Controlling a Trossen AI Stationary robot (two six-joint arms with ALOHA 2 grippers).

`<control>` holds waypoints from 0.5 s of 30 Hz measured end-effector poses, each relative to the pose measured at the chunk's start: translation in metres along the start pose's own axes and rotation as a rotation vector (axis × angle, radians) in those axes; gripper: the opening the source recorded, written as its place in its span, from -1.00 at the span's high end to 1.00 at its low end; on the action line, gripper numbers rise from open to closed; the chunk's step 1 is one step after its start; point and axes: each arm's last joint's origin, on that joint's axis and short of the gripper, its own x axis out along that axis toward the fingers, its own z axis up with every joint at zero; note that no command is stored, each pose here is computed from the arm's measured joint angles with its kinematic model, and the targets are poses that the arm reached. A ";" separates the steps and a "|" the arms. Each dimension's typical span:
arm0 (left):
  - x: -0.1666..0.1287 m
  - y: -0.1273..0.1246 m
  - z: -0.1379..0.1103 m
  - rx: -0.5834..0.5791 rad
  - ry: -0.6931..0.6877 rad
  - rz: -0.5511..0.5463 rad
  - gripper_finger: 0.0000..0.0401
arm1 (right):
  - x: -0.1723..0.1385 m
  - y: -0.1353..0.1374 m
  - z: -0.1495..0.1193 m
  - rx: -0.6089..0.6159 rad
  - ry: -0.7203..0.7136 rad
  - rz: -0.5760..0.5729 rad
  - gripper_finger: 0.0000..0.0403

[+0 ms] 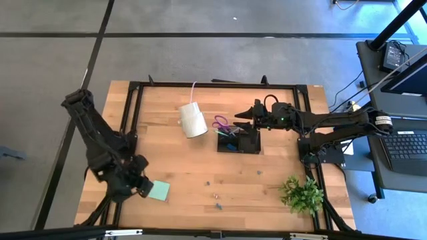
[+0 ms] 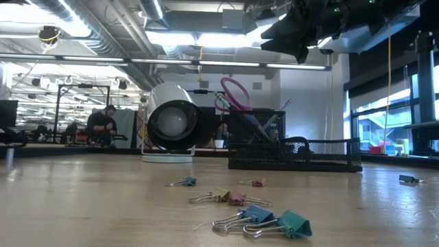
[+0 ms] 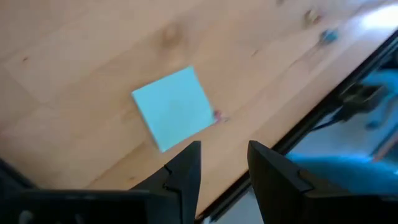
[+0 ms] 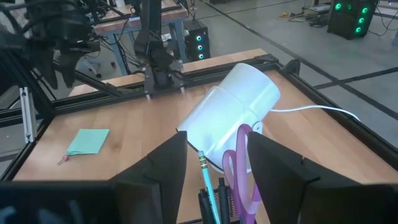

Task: Pick and place office supplies into organizer
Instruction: Put the blue sticky notes into the black desk organizer

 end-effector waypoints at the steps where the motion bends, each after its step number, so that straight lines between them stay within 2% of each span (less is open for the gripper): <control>1: -0.002 0.003 -0.002 -0.025 -0.002 -0.010 0.38 | 0.000 0.000 0.000 0.000 0.000 0.000 0.14; 6: 0.003 0.025 -0.011 -0.113 0.020 0.011 0.38 | 0.000 0.000 0.000 0.000 0.000 0.000 0.14; 12: 0.026 0.042 -0.013 -0.109 0.013 -0.002 0.38 | 0.000 0.000 0.000 0.004 0.000 0.000 0.14; 15: 0.039 0.049 -0.016 -0.116 0.052 -0.001 0.38 | 0.000 0.000 0.000 0.004 0.000 0.000 0.14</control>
